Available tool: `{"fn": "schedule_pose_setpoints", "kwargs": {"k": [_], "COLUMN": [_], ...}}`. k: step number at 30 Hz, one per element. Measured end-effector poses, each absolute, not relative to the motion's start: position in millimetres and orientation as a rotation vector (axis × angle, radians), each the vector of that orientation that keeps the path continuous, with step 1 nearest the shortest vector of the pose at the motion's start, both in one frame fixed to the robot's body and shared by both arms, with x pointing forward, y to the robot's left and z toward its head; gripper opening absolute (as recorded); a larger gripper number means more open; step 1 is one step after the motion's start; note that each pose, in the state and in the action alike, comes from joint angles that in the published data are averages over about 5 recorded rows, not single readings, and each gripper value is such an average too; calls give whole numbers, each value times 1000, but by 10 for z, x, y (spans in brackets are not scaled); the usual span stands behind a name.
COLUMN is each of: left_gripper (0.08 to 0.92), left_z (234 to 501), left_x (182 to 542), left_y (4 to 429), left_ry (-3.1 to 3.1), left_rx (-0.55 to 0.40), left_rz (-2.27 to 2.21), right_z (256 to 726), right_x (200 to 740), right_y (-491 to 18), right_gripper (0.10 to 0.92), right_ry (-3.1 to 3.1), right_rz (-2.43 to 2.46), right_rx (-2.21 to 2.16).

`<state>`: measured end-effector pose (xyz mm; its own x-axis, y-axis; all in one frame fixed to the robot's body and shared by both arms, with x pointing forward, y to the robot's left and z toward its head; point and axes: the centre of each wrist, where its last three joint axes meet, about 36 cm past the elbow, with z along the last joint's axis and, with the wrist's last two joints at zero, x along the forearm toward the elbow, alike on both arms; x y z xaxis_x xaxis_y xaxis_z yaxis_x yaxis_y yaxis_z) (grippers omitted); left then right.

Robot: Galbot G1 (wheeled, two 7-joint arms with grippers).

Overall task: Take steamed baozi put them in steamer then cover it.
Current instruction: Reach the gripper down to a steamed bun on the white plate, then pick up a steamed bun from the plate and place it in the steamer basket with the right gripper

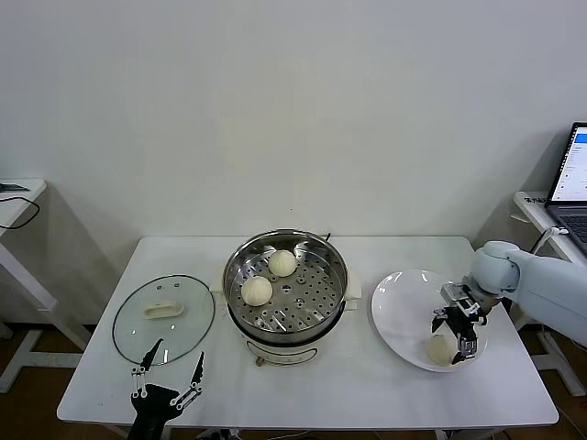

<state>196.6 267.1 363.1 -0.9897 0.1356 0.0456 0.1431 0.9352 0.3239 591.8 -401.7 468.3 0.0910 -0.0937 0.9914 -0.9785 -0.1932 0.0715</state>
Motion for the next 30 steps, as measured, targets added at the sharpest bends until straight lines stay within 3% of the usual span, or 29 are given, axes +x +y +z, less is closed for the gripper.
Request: {"fn": "schedule_pose_setpoints", "kwargs": {"k": [17,24,30], "left_gripper": [823,823,823], "left_z": [3630,3650,3678], "left_x": [1962,1967,1965], "left_y": [2668,2648,2636], "left_ry": [-3068,-3067,-3069], "left_rx": [-221,-233,-239], "left_rz": [-509,-506,-505], "right_z": [4735,5229,5917], "right_x": [5929,6114,6317], "right_y": [-3965,-3738,-3239], "right_gripper": [674,670,668], "right_ry": [-1141,-1156,-1124], "right_rz": [1243,1368,1607], "right_rx": [1477,1545,1671]}}
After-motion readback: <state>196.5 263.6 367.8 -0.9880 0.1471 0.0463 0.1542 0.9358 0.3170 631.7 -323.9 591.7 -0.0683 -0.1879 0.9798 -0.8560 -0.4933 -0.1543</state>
